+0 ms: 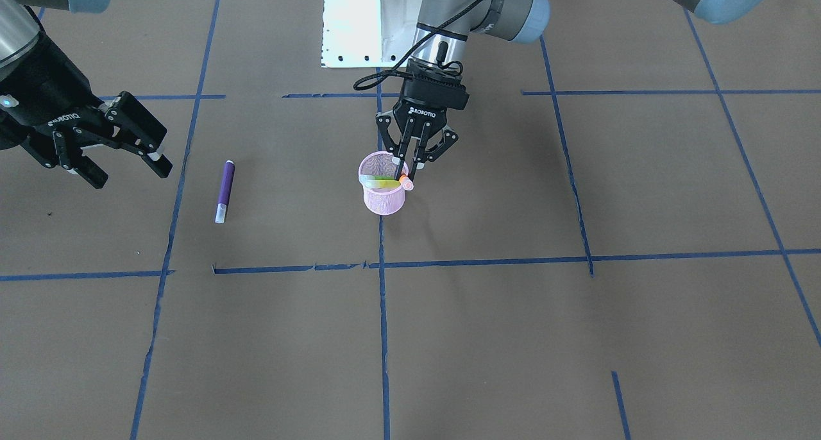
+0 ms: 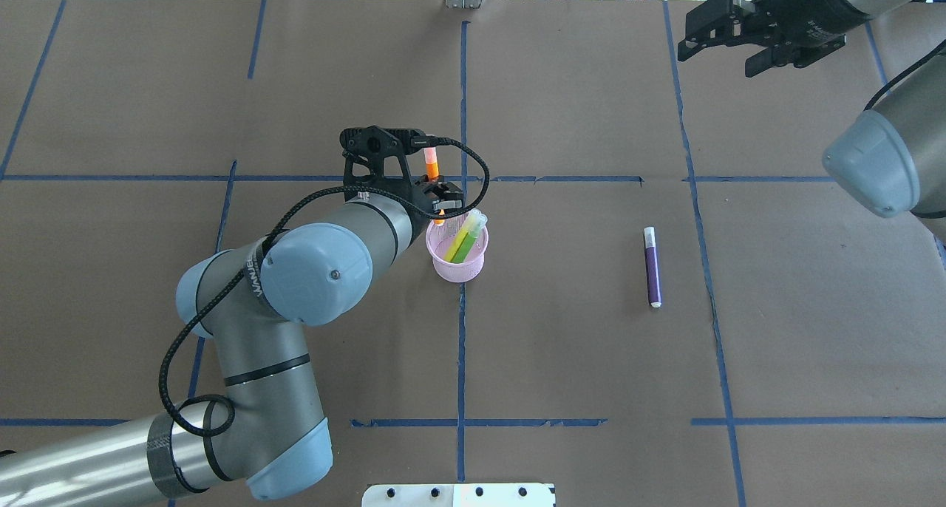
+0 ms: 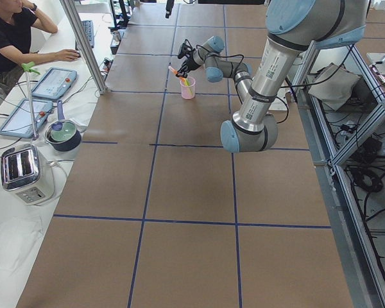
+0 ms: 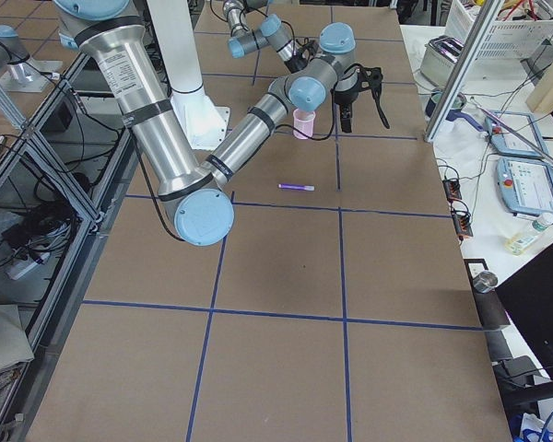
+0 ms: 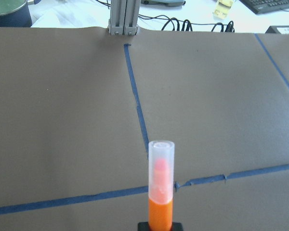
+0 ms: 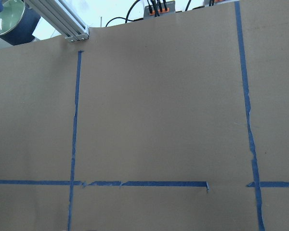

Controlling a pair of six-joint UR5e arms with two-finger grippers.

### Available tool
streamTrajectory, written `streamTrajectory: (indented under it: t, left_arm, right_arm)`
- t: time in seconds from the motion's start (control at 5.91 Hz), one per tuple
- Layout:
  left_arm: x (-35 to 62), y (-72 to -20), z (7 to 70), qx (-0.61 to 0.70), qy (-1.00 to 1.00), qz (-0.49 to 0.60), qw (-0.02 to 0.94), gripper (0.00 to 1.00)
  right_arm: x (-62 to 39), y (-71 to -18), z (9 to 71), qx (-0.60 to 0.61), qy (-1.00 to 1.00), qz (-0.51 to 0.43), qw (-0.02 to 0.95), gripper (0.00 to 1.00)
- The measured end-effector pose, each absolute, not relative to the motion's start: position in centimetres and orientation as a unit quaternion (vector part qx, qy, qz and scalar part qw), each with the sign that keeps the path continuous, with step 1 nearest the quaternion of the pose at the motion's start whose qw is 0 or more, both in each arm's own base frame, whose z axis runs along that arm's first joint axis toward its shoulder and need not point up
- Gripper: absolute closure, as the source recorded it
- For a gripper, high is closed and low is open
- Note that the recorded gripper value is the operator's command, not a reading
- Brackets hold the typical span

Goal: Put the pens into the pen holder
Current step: 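Lift the orange highlighter and carry it over the pink cup, then lower the orange highlighter into the cup and open the left gripper, then withdraw the left gripper while the right gripper moves above the purple marker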

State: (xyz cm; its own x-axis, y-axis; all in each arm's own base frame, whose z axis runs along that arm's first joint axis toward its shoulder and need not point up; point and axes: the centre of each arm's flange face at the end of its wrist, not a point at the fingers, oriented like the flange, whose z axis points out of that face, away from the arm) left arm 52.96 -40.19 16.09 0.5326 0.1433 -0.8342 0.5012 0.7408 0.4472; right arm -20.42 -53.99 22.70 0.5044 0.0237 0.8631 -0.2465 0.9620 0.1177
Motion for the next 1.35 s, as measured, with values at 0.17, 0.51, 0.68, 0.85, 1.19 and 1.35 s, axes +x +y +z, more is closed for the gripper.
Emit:
streamTrajectory:
  t: [0.17,0.51,0.68,0.85,1.19,1.35]
  left_arm:
    - [53.9,-39.8,16.7,0.342,0.466,-0.110,0.808,0.89]
    - [55.0,-39.3,16.9,0.340,0.468,-0.106,0.809,0.38]
    - [54.9,-38.9,16.2,0.342,0.484,-0.106,0.798,0.28]
    - [54.7,-38.6,15.6,0.348,0.502,-0.103,0.785,0.18]
    - [52.3,-41.3,15.9,0.364,0.492,-0.090,0.786,0.18]
    - [49.5,-44.9,17.6,0.354,0.472,-0.061,0.805,0.19]
  right_arm:
    - [-20.4,-53.9,23.1,0.111,-0.490,0.080,0.861,0.00]
    - [-20.3,-53.8,23.9,0.107,-0.488,0.082,0.863,0.00]
    - [-20.3,-53.9,23.9,0.106,-0.488,0.082,0.863,0.00]
    - [-20.3,-53.9,24.3,0.103,-0.486,0.083,0.864,0.00]
    - [-20.6,-53.6,26.6,0.087,-0.476,0.088,0.871,0.00]
    - [-22.0,-53.2,28.3,0.067,-0.468,0.084,0.877,0.00]
